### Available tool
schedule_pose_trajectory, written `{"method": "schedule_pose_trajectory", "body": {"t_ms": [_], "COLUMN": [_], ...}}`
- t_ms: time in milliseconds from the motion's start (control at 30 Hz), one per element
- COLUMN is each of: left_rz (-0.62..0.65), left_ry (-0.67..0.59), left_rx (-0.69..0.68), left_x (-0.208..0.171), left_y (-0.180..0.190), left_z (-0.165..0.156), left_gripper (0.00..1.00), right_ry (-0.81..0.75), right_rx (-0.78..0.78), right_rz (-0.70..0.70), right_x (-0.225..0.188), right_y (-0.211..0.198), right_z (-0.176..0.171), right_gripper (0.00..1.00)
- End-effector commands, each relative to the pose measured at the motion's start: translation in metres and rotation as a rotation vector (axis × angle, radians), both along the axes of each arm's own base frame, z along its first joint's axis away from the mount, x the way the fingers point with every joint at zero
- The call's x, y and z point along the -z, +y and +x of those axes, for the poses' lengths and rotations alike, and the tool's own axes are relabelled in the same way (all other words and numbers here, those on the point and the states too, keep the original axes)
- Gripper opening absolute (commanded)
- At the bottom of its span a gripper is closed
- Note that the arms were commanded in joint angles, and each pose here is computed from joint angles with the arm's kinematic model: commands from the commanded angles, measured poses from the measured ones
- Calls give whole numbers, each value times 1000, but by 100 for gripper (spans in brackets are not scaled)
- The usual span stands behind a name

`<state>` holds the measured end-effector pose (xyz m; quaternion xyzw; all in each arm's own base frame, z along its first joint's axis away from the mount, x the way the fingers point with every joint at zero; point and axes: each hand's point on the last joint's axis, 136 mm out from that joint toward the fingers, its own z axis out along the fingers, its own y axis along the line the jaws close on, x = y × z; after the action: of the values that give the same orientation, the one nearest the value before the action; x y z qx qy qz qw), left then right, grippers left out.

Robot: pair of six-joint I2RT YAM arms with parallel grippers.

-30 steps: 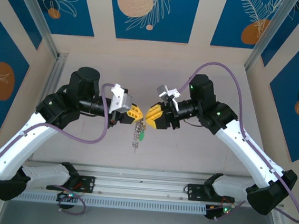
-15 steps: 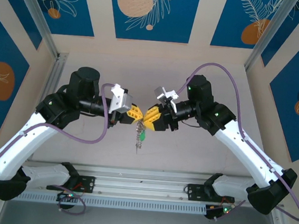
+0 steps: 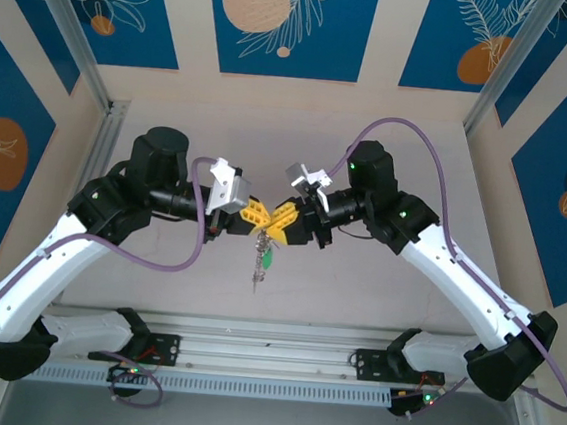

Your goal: Put the keys on the keyring

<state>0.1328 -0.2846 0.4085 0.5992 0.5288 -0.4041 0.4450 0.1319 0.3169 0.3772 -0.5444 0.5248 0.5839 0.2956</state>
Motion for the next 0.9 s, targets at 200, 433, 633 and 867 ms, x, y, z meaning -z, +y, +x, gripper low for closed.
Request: {"method": "schedule_pose_trajectory", "body": {"t_ms": [200, 433, 633, 867], "left_rz": [-86, -92, -99, -108], "left_ry": [-53, -54, -59, -59], "left_rx": [29, 31, 31, 30], "left_x": [-23, -25, -28, -29], "left_y": [3, 4, 4, 3], "left_z": [-8, -8, -8, -7], "left_gripper": [0, 0, 0, 0], "right_ry": [25, 38, 44, 49], "right_rx": [-21, -1, 0, 29], "right_rz": [-12, -31, -38, -43], "right_x": [15, 19, 19, 17], "right_y": [1, -3, -5, -13], "right_z": [-5, -4, -2, 2], "right_gripper": [12, 13, 20, 23]}}
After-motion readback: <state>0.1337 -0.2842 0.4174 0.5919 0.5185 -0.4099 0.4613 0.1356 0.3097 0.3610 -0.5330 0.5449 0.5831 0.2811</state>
